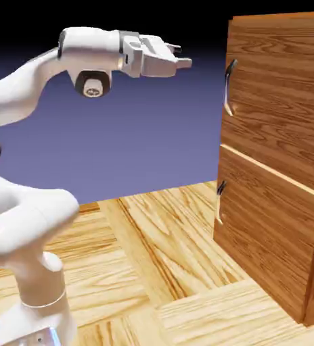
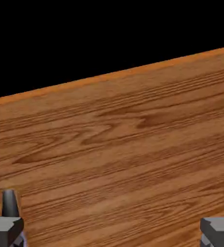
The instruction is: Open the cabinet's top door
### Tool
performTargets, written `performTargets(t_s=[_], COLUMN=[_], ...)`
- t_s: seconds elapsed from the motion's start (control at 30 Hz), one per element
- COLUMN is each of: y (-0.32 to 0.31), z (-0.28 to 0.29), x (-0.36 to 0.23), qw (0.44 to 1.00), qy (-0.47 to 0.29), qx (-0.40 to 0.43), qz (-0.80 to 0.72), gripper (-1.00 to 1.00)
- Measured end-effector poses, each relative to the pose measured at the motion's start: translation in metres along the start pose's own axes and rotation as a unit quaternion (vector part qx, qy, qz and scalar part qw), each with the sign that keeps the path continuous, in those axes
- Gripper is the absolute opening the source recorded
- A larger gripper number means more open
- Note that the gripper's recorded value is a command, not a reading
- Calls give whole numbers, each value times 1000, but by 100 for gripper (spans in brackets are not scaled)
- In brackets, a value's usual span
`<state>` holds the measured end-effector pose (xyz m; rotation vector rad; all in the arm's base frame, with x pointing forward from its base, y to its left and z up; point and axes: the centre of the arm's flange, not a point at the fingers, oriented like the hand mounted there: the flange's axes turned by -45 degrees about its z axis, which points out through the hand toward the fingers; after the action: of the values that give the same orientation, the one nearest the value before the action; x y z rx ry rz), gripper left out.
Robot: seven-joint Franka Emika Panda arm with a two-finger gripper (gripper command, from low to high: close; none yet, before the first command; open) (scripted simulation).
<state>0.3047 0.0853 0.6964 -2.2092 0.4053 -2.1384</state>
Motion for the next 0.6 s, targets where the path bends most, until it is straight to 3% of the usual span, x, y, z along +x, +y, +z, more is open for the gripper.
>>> performTargets(t_s=[0.3,0.6], y=[-56,-64], z=[60,149], x=[-54,-117], qw=[997,993], qy=[27,19], qx=[34,56], qz=[-59,-107], gripper=[0,0])
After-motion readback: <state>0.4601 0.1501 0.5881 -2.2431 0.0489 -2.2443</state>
